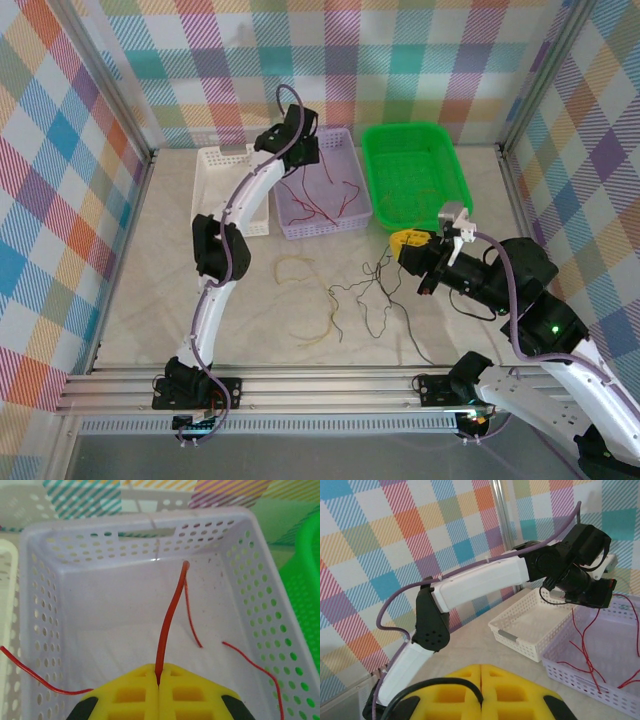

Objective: Untangle the cables

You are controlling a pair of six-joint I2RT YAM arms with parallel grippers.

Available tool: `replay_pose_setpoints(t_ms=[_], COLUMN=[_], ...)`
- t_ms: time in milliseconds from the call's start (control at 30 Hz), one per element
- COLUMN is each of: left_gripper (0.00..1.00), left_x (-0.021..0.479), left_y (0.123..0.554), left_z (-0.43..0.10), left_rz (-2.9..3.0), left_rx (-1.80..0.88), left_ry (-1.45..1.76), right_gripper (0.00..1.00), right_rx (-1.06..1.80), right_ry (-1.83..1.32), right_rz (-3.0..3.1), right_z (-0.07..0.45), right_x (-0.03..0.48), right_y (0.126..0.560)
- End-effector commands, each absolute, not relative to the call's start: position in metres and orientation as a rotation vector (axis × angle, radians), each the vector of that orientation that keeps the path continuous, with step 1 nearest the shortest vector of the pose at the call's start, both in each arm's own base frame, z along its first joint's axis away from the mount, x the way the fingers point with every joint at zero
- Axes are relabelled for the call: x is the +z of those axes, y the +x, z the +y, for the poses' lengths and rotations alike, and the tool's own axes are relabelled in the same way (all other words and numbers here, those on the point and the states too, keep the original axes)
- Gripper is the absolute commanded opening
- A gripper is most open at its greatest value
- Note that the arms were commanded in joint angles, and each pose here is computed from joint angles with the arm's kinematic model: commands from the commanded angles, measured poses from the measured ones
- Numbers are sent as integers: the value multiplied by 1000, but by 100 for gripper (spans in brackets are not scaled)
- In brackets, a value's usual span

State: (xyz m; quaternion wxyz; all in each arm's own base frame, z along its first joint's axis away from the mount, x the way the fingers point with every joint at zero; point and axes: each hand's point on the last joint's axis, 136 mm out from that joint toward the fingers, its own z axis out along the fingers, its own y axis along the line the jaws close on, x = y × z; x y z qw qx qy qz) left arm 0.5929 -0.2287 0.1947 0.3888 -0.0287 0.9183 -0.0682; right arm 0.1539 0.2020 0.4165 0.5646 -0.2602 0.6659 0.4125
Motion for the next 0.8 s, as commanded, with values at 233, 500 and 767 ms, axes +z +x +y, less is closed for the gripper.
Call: replay_pose_setpoints(t_ms=[233, 500, 767], left_gripper=[0, 0, 0], left_x=[261, 190, 132], left_y=[610, 612, 603], left_z=[-193, -194, -210], left_rz=[2201, 2333, 2448], left_rx=[-394, -256, -217], left_ry=[-303, -278, -210], right_gripper=[0, 0, 0], right_rx=[1023, 1037, 1052], right_ry=[-609, -616, -618], right_rz=[1531, 1545, 1572], right_z=[202, 207, 212], right_x=[429, 423, 413], right_y=[146, 149, 151])
